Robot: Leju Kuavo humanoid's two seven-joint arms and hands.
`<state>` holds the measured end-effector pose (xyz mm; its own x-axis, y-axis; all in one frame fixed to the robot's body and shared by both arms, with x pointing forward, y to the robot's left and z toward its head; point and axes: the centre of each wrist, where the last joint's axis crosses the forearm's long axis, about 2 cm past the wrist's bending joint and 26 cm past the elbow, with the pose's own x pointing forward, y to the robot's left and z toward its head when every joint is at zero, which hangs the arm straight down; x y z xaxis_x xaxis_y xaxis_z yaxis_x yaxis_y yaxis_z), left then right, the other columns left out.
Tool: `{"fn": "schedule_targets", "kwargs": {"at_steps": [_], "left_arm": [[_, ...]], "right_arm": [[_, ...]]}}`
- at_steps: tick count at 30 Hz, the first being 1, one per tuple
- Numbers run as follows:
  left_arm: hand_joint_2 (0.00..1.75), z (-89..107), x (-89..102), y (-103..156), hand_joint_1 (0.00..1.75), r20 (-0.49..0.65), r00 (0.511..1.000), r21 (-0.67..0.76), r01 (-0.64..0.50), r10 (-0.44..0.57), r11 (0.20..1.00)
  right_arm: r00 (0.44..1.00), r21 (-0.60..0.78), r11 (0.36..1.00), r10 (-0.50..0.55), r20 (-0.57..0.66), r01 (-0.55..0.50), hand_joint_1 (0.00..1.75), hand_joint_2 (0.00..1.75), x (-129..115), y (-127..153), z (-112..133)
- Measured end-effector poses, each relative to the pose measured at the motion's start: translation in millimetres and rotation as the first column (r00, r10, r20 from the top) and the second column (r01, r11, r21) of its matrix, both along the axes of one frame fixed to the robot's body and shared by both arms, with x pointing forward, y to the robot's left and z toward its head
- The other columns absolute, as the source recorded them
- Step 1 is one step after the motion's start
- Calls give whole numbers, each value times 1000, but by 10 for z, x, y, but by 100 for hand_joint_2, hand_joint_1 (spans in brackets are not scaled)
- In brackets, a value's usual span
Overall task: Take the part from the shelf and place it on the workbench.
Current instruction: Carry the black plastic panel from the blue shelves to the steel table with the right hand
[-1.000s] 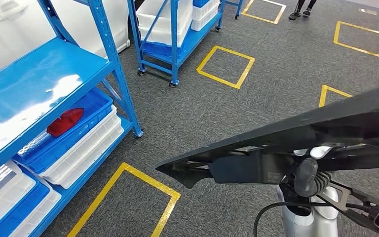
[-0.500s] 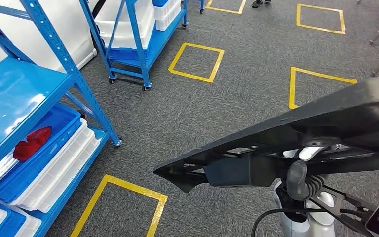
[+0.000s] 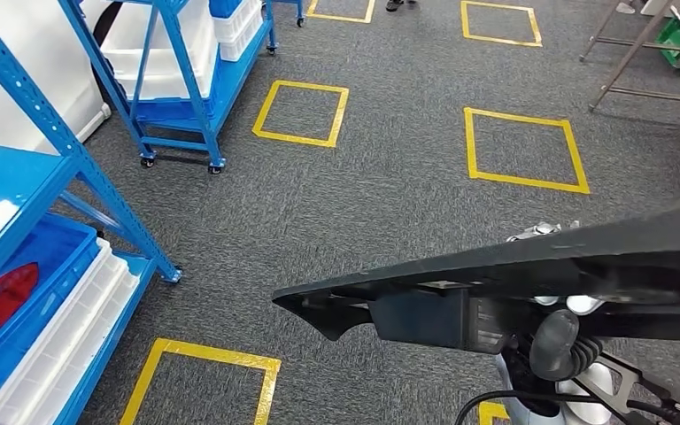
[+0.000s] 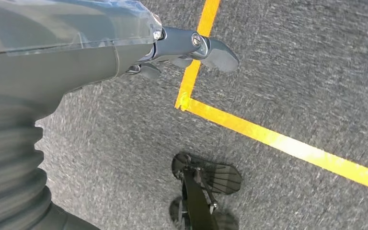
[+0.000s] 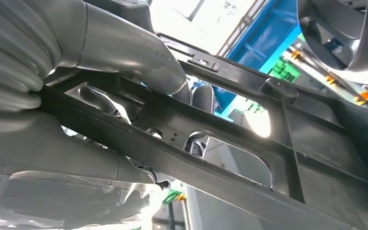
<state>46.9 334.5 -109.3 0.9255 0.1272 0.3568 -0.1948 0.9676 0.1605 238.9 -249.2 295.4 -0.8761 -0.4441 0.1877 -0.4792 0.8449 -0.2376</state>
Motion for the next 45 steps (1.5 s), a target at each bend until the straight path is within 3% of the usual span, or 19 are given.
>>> {"fn": "schedule_targets", "kwargs": {"at_steps": [45], "left_arm": [[175,-2,46,-118,0,21,999,-17,-35,36,999]], "right_arm": [[992,15,992,123,-18,-123,175,175,238,312,42]]}}
